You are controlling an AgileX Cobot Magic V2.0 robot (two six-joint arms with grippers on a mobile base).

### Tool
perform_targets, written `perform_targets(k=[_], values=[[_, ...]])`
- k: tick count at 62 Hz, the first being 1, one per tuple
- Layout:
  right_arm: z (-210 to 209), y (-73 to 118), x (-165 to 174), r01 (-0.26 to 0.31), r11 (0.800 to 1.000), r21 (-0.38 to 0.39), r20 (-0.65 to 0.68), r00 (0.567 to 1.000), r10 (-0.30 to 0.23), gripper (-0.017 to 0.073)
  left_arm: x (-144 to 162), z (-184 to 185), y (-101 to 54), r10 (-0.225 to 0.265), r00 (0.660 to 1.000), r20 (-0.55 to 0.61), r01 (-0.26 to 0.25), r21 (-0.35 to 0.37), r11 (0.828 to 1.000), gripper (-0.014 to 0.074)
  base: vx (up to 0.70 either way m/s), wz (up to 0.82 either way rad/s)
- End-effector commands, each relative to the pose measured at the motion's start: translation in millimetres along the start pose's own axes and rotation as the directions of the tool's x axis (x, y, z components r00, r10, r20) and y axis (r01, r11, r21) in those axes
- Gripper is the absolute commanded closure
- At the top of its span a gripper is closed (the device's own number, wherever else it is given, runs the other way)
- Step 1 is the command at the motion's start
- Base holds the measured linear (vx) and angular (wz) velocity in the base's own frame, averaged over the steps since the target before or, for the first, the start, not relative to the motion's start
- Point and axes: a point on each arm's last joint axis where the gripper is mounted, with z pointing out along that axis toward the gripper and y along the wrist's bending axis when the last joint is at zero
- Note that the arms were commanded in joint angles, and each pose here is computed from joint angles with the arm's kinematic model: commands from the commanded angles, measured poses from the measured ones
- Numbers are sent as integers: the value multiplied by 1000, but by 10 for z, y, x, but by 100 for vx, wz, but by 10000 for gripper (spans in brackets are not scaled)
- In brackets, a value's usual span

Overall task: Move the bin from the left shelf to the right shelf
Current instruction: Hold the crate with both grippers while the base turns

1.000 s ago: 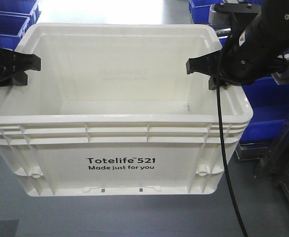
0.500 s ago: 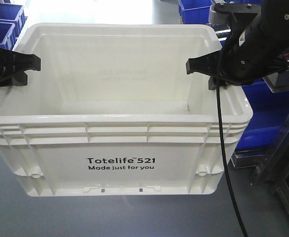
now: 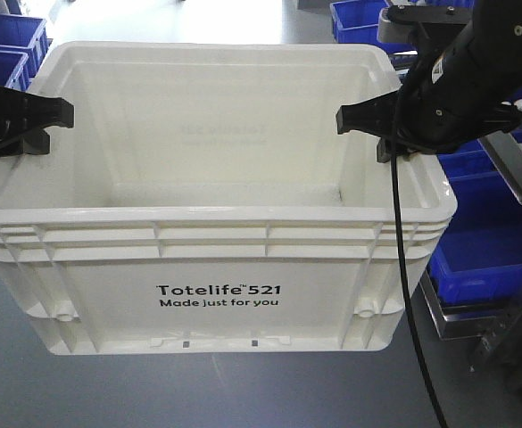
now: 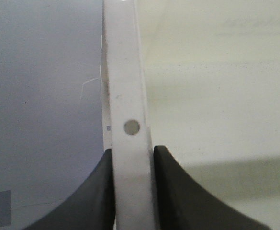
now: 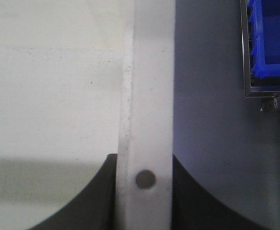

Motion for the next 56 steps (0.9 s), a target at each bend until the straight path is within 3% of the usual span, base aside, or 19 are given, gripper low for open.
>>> perform_targets(k=[1,56], values=[[-345,-74,-144,17,1000,5,194,981,-17,538,-147,-280,-9,30,984,175,-32,8,999,599,27,10],[-345,-74,-144,17,1000,5,194,981,-17,538,-146,-280,-9,30,984,174,-32,8,999,599,30,8]])
